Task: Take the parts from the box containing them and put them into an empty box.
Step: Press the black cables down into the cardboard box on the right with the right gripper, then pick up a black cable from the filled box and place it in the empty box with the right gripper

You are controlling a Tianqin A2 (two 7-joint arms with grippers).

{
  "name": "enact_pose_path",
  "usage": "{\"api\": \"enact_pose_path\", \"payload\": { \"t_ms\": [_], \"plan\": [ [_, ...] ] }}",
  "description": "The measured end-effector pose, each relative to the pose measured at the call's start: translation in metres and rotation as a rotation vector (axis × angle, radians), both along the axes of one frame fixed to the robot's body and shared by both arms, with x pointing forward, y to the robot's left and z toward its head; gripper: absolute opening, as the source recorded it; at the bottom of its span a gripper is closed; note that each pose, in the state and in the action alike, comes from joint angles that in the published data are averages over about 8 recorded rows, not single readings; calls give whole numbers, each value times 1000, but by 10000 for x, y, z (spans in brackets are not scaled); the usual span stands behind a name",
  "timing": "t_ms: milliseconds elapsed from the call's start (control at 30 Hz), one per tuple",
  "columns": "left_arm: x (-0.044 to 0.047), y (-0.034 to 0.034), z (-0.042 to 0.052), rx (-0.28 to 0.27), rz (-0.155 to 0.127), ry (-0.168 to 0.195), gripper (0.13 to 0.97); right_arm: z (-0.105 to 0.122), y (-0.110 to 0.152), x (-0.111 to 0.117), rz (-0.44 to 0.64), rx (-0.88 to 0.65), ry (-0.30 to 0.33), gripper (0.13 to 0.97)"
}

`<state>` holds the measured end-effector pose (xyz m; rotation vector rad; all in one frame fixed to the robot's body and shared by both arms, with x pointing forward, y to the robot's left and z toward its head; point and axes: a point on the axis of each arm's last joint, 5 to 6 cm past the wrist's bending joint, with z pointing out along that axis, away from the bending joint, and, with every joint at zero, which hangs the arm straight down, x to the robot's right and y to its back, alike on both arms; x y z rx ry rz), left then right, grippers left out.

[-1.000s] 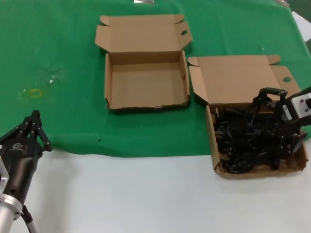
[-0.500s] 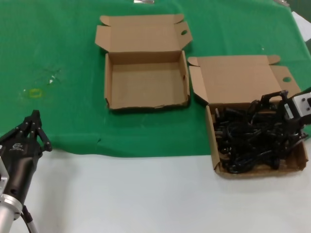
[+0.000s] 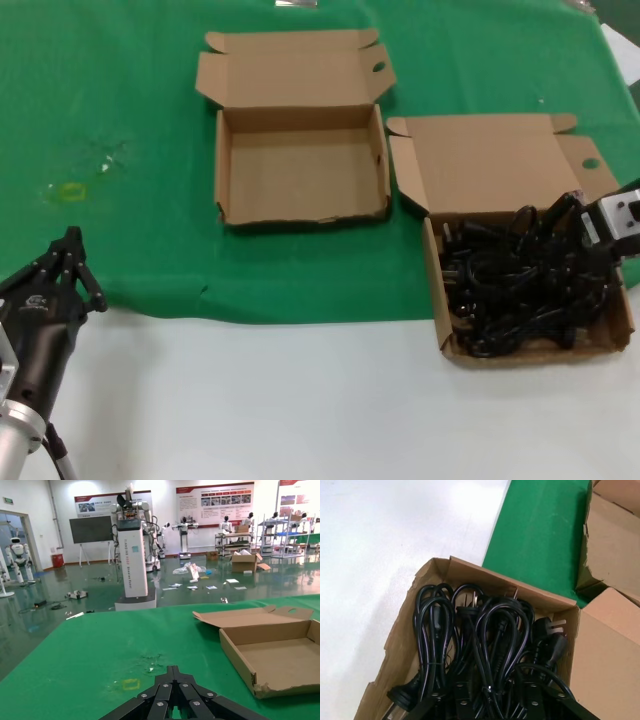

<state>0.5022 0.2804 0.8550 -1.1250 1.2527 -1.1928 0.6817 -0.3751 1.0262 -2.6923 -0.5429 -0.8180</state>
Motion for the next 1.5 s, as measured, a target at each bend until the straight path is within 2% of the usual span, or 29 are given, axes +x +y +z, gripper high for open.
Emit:
{"api": "enact_pose_path", "payload": {
  "t_ms": [233, 367, 633, 967, 1500],
  "plan": [
    [0, 0, 0, 0, 0, 0, 144, -6, 33, -53, -7, 27, 7, 297],
    [0, 0, 0, 0, 0, 0, 144, -7, 42, -84, -10, 37, 9, 297],
    [0, 0, 0, 0, 0, 0, 144, 19, 1, -126, -19, 36, 8, 207],
    [0, 0, 0, 0, 0, 0, 144, 215, -7, -213, -34, 48, -12, 200],
    [0, 0, 0, 0, 0, 0, 144, 776, 162, -257, -27, 78, -89, 195]
  ]
}}
